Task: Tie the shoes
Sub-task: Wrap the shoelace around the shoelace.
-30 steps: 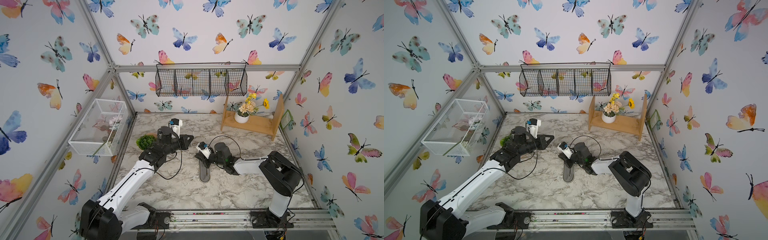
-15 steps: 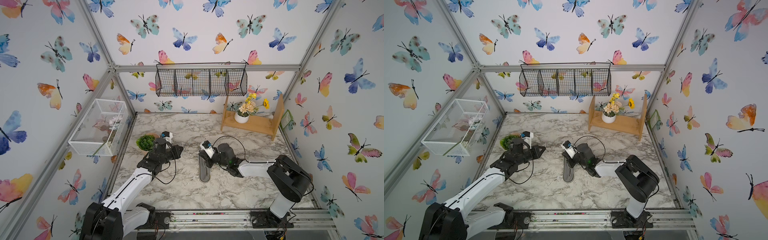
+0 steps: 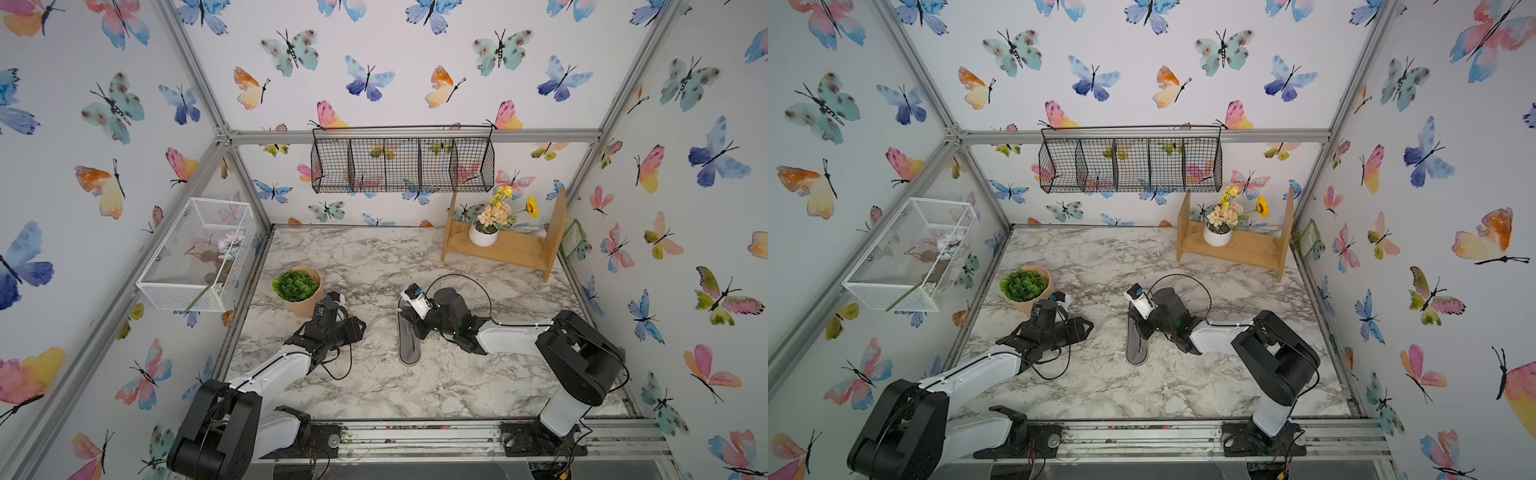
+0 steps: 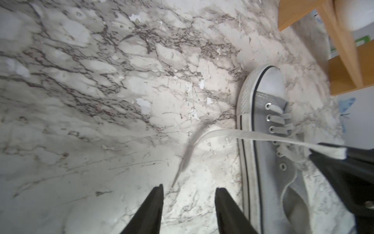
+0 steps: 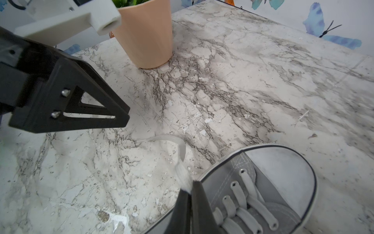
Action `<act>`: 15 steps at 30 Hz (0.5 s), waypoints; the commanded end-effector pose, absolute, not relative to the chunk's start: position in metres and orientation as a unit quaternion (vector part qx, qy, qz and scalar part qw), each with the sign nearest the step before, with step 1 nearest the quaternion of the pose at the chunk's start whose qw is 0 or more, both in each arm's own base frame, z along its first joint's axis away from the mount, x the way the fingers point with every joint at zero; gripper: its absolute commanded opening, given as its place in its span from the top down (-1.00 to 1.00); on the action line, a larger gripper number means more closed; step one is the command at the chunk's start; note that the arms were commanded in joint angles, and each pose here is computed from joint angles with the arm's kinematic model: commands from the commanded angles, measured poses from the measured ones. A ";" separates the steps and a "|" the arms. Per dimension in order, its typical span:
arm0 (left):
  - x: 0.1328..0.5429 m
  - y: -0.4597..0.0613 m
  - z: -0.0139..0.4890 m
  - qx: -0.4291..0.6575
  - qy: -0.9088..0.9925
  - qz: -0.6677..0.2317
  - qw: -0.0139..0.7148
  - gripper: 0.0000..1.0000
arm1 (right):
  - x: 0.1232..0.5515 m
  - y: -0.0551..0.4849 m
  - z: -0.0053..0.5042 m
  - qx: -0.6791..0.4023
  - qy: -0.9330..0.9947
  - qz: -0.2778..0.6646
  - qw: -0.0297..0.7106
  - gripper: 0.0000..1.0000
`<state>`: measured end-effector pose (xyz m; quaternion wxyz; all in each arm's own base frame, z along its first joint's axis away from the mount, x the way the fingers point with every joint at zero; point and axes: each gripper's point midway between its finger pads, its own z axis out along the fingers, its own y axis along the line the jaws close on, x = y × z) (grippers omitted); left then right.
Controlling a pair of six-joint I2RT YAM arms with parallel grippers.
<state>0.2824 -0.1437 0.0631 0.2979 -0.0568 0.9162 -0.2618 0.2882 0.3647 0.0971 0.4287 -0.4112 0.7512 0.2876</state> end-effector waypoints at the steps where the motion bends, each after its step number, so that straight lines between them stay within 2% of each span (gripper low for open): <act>1: 0.289 -0.138 0.078 -0.050 0.906 -0.239 0.347 -0.13 | 0.293 0.367 0.106 -0.404 0.753 0.284 0.436 0.86; 8: 0.292 -0.178 0.111 0.088 0.874 -0.208 0.430 -0.22 | 0.295 0.363 0.111 -0.403 0.751 0.286 0.437 0.85; 15: 0.297 -0.209 0.120 0.206 0.831 -0.218 0.468 -0.26 | 0.297 0.363 0.121 -0.392 0.743 0.316 0.441 0.85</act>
